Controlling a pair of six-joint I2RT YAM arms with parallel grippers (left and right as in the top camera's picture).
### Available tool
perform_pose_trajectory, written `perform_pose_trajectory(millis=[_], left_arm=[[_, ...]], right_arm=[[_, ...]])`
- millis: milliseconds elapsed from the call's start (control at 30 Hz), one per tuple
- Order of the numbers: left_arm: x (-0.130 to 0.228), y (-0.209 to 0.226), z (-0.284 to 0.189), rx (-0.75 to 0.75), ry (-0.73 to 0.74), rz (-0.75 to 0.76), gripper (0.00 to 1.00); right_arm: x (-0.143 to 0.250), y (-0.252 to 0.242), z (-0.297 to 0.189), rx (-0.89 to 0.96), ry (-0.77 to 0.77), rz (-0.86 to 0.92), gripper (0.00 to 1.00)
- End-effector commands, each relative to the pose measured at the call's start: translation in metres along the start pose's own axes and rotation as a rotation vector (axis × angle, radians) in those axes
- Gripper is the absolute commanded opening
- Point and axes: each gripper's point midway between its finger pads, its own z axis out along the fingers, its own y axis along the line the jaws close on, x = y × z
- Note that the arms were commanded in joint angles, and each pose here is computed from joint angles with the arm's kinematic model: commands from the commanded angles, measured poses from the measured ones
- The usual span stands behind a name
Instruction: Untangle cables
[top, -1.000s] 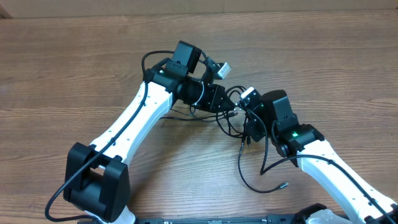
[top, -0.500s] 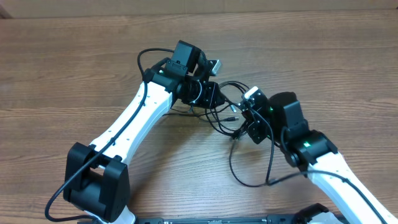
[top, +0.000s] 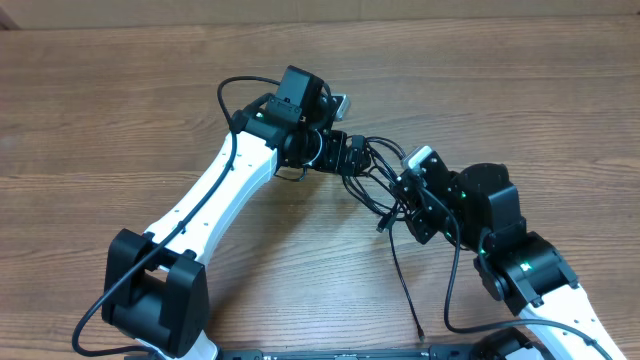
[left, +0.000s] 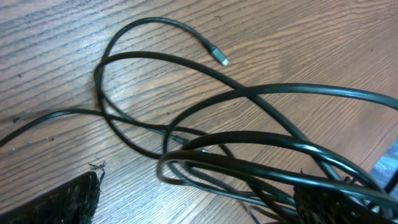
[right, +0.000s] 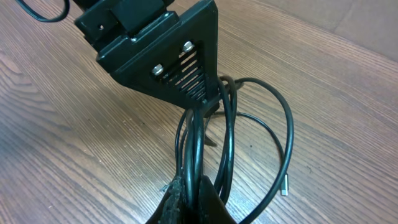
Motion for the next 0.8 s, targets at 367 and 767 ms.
perform_pose_trajectory(millis=[367,767], left_arm=[[0.010,-0.034,-0.001,0.214,0.032,0.300,1.00],[0.005,-0.016,0.002,0.099,0.017,0.300,0.99]], right_arm=[[-0.048,0.021,-0.050,-0.059,-0.224,0.032,0.04],[-0.083,0.044,-0.114,-0.105,-0.466,0.004,0.04]])
